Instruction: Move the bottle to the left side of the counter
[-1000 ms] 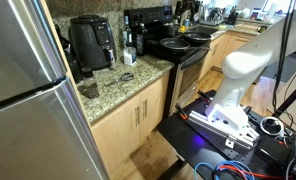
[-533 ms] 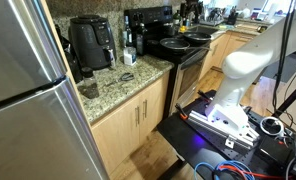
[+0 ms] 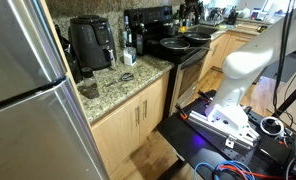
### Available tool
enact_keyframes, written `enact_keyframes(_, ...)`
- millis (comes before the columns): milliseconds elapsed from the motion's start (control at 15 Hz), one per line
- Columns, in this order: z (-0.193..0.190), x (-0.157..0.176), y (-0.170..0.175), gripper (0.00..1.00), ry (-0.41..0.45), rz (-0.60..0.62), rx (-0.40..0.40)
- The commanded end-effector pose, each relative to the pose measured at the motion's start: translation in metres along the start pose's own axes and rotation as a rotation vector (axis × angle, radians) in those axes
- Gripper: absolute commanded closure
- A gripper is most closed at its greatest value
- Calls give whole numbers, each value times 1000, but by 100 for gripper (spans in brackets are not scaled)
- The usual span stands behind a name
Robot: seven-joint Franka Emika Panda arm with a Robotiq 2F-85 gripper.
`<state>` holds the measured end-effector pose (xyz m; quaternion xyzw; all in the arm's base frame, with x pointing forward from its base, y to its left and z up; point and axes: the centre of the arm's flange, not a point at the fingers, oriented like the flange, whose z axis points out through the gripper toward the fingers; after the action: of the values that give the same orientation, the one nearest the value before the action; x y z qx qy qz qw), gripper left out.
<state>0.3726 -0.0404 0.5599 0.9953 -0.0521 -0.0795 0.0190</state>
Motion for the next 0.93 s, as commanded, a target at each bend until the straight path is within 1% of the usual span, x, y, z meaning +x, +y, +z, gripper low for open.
enact_keyframes(0, 24, 68, -42, 0, -76, 38, -37)
enact_keyframes(67, 28, 84, -57, 0, -78, 47, -29)
enact_keyframes(133, 28, 97, -70, 0, -83, 83, -28)
enact_keyframes(200, 29, 113, -79, 0, -81, 133, -18)
enact_keyframes(267, 28, 128, -84, 0, -96, 206, 9)
enact_keyframes(333, 27, 140, -87, 0, -123, 261, 16)
enact_keyframes(400, 25, 143, -85, 0, -149, 292, 18)
enact_keyframes(467, 43, 114, -84, 0, -102, 225, -6)
enact_keyframes(533, 43, 123, -85, 0, -108, 237, -5)
enact_keyframes(667, 46, 124, -85, 0, -113, 236, -7)
enact_keyframes(733, 54, 135, -89, 0, -122, 320, -3)
enact_keyframes(800, 61, 146, -97, 0, -130, 400, 43)
enact_keyframes(867, 66, 156, -108, 0, -117, 445, 80)
